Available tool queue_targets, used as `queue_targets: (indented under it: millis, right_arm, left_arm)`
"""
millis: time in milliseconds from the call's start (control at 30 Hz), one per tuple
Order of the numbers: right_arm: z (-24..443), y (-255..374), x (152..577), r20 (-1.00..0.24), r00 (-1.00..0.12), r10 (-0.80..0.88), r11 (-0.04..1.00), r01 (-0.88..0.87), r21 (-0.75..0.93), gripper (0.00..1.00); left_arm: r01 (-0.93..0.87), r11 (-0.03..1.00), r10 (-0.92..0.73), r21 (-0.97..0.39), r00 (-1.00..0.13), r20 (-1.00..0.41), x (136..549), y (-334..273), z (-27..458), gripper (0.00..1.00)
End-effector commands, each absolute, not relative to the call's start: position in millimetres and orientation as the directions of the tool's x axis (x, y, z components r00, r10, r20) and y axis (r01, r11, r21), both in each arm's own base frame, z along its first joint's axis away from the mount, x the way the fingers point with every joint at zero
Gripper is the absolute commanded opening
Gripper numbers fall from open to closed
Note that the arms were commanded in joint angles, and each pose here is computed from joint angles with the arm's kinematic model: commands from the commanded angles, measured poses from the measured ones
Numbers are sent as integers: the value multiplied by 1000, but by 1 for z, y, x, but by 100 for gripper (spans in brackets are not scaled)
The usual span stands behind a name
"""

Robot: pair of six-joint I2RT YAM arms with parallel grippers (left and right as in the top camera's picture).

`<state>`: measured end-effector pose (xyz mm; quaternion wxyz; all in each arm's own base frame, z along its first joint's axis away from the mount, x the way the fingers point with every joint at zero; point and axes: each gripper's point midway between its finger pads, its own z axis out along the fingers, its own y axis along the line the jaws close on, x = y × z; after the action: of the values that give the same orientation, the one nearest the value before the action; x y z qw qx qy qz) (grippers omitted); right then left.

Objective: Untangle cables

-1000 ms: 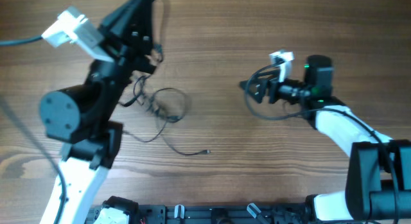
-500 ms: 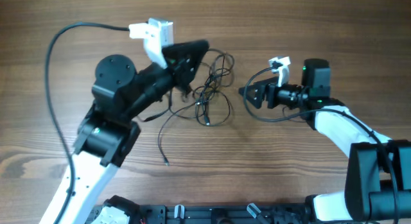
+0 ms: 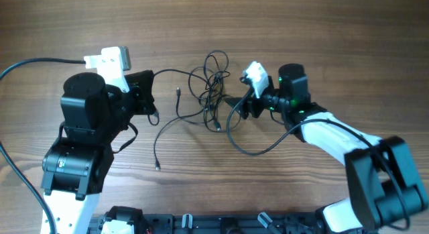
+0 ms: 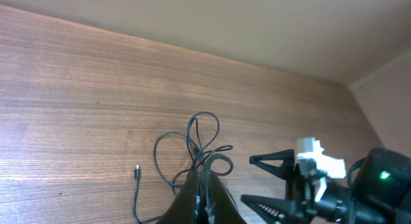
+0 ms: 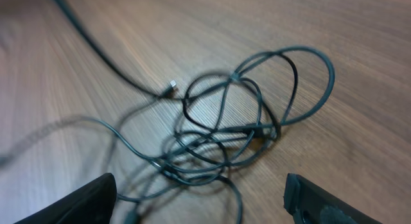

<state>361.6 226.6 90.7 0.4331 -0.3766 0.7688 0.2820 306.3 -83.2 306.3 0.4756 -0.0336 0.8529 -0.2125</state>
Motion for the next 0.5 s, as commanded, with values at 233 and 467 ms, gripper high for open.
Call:
queue_targets:
  millis: [233,467]
  right_arm:
    - [88,255,395,-937,-53,-344,487,-864,-130,77]
    - [67,281,426,-928,-55,-369,480,-866,-140,36]
  left_arm:
    - [123,922,-240,-368,-564,-790,300,-76,300,4]
    - [123,922,-240,-367,-564,-790,300,-76,300,4]
